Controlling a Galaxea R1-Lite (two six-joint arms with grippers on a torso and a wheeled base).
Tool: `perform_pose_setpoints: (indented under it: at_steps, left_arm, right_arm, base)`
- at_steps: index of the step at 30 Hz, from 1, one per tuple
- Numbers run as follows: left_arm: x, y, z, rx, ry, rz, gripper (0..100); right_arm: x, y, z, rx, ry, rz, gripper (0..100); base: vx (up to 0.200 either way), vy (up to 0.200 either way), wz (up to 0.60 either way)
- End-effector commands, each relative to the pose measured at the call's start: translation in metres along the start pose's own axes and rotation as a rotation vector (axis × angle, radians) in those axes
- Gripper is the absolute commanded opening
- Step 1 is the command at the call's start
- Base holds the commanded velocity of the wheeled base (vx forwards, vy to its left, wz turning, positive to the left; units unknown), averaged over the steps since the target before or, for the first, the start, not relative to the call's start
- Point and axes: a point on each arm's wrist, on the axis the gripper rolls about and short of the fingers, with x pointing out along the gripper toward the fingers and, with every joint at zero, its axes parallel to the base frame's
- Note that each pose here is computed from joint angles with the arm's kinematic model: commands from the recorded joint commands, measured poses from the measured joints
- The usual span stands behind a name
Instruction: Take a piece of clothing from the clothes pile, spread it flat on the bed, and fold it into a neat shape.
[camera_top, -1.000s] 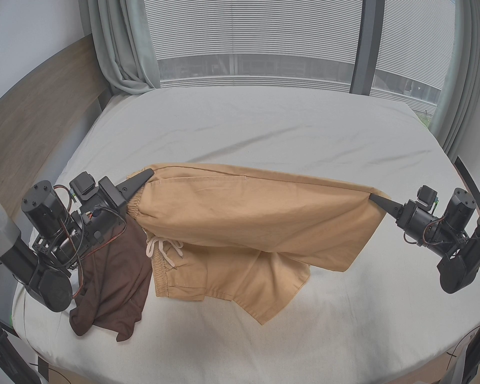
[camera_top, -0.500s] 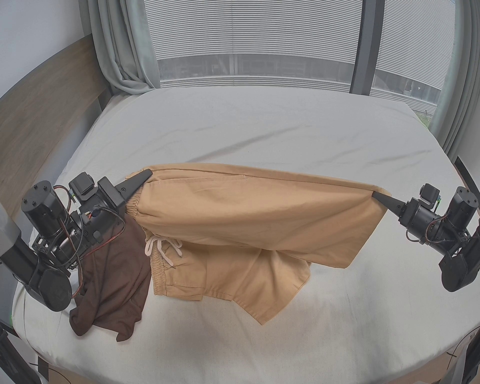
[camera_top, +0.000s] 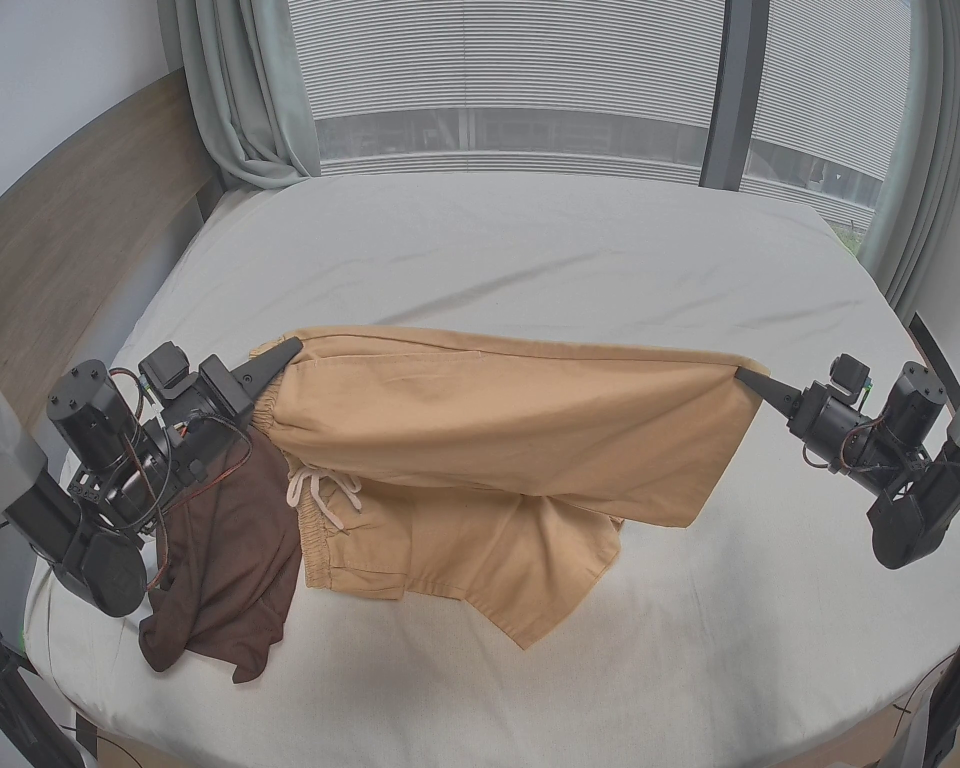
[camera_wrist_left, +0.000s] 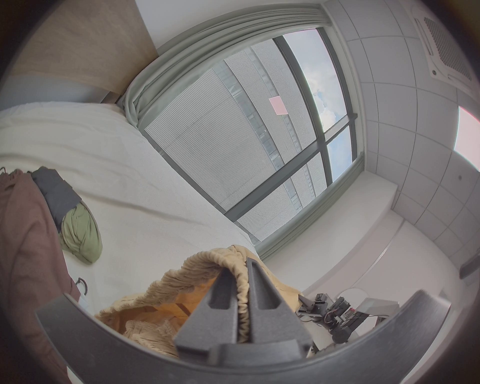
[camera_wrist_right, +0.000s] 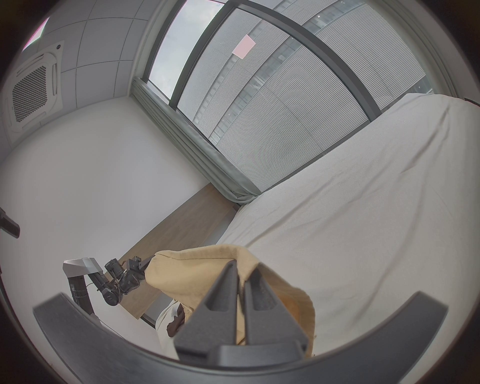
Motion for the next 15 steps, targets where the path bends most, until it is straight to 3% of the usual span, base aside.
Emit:
perform_pose_setpoints:
  at_steps: [1, 8, 15]
  left_arm:
    - [0.01, 0.015, -0.003, 0.029, 0.002, 0.023, 0]
    - [0.029, 0.029, -0.002, 0.031, -0.066, 0.066, 0]
    - [0.042, 0.041, -0.005, 0.035, -0.078, 0.069, 0]
  right_arm:
    - [0.02, -0.017, -0.004, 0.005, 0.012, 0.015, 0]
    - [0.042, -0.042, -0.011, 0.028, 0.033, 0.001, 0]
    - [0.054, -0.063, -0.02, 0.036, 0.04, -0.006, 0]
  base:
    - [0.0, 0.0, 0.0]
    - [0.0, 0.0, 0.0]
    - [0.0, 0.0, 0.0]
